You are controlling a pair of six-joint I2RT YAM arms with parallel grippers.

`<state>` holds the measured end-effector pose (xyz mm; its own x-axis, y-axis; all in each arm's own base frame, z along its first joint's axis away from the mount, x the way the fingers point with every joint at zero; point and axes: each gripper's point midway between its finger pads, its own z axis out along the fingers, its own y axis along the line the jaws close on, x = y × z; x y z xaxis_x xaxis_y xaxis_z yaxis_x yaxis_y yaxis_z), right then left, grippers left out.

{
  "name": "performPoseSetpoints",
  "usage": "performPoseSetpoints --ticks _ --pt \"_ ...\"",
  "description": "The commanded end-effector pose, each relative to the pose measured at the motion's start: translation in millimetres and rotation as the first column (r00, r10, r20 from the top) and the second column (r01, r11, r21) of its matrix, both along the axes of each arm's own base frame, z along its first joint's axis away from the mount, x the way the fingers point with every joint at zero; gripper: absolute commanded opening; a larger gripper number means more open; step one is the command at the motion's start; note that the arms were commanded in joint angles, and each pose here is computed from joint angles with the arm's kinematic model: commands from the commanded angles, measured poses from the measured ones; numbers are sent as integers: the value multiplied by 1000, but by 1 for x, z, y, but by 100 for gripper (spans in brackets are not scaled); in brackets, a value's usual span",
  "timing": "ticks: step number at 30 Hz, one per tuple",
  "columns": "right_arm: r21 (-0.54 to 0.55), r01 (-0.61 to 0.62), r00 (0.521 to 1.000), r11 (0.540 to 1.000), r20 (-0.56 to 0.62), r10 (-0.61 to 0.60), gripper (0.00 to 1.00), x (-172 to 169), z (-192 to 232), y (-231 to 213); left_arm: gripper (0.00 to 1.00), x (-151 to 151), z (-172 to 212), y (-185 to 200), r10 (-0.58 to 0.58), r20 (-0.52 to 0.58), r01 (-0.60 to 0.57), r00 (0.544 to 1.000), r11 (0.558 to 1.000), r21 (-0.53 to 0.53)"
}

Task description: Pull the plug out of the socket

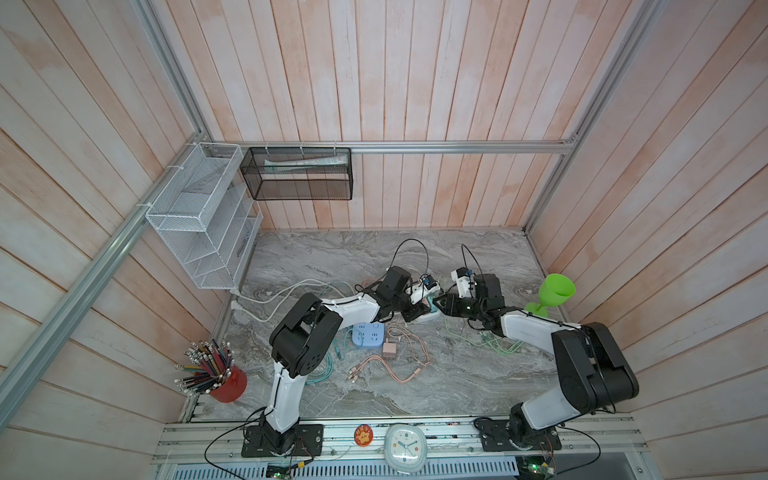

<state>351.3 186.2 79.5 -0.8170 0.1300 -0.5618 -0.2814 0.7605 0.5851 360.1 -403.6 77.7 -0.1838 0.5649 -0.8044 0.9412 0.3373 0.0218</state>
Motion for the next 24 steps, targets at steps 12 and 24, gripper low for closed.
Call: performPoseSetpoints --ticks 12,24 --pt "-165 -55 944 985 -330 -2 36 -70 -88 -18 22 19 46 -17 3 116 6 993 997 -77" --pt "-194 -68 931 979 -366 -8 34 -78 -101 -22 22 22 52 -17 2 125 6 992 998 -68"
